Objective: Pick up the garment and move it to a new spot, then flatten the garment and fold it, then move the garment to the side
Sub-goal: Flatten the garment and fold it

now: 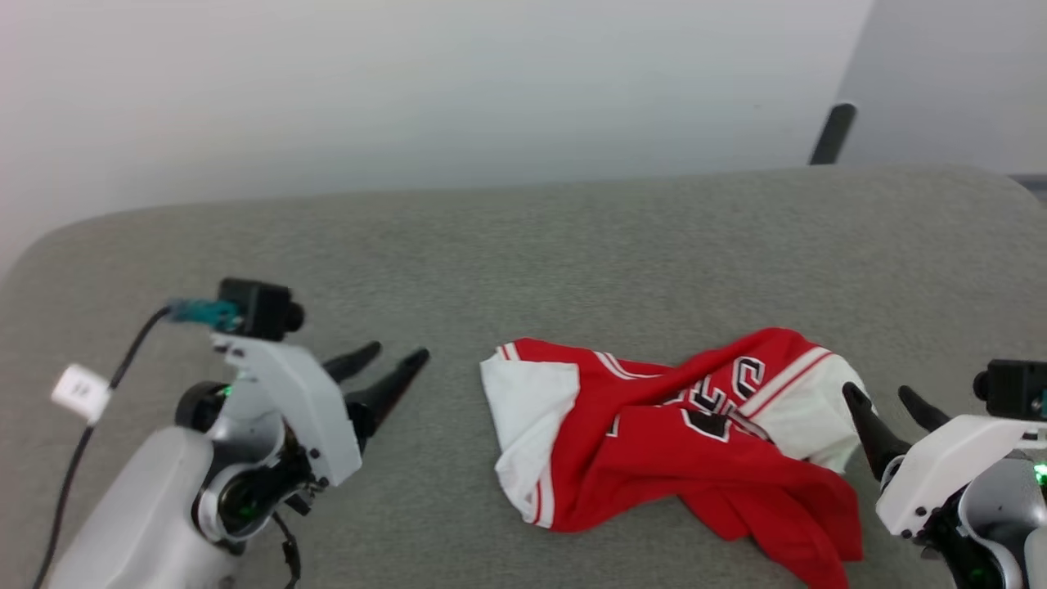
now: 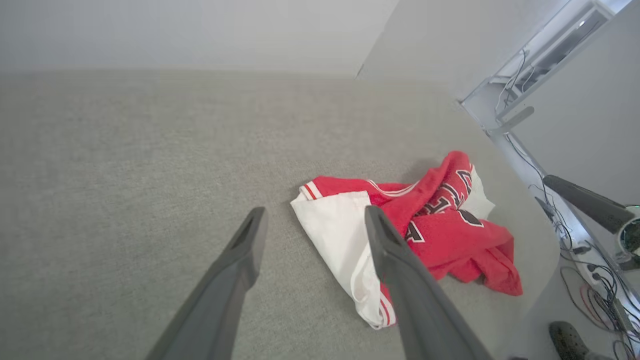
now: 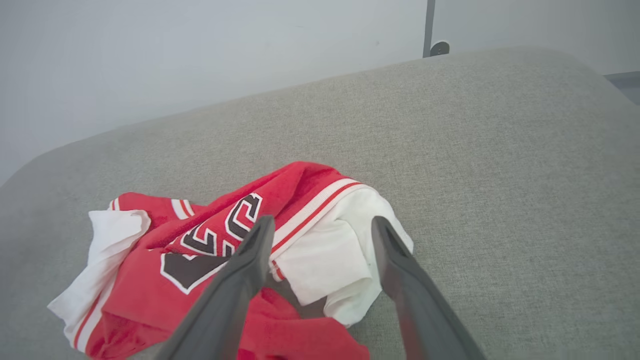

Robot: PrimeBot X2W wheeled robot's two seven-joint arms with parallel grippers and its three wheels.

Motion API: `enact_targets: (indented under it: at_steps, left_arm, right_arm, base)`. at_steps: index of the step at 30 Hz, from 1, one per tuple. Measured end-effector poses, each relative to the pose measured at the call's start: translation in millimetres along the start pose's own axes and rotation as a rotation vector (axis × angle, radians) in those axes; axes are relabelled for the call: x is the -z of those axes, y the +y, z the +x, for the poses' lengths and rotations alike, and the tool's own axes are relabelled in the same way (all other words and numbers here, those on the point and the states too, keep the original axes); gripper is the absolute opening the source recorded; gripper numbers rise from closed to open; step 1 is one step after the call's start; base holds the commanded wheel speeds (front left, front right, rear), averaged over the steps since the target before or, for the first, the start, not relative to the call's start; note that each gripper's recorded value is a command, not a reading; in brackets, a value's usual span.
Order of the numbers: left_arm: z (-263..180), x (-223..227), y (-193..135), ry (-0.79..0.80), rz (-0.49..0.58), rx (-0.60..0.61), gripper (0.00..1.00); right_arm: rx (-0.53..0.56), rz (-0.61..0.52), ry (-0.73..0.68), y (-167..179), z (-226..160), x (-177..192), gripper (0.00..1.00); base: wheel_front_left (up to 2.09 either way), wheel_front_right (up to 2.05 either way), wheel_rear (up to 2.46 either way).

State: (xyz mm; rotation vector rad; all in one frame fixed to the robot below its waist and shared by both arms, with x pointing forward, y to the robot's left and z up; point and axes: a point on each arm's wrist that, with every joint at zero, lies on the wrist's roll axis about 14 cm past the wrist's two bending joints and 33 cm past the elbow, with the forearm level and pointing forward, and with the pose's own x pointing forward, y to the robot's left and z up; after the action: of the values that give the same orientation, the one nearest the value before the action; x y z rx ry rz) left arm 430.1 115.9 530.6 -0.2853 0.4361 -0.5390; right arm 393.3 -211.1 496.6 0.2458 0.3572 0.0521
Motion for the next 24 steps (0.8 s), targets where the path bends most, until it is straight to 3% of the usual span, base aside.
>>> enact_targets:
  at_steps: [6,14,24]
  left_arm:
    - [23.1,28.7,-26.6,0.247,-0.048,0.097,1.00]
    - [37.7,68.4,-38.0,0.493,-0.069,0.134,1.00]
    - [42.3,105.5,-30.1,0.645,-0.041,0.109,1.00]
  right_arm:
    - [0.047,0.037,-0.016,-14.4,-11.4,5.1,1.00]
    - [0.094,0.068,-0.020,-27.7,-19.2,11.3,1.00]
    - [0.128,0.083,-0.013,-37.8,-23.3,17.2,1.00]
  base:
    - [0.00,0.00,0.00]
    - [0.00,0.00,0.00]
    - [0.00,0.00,0.00]
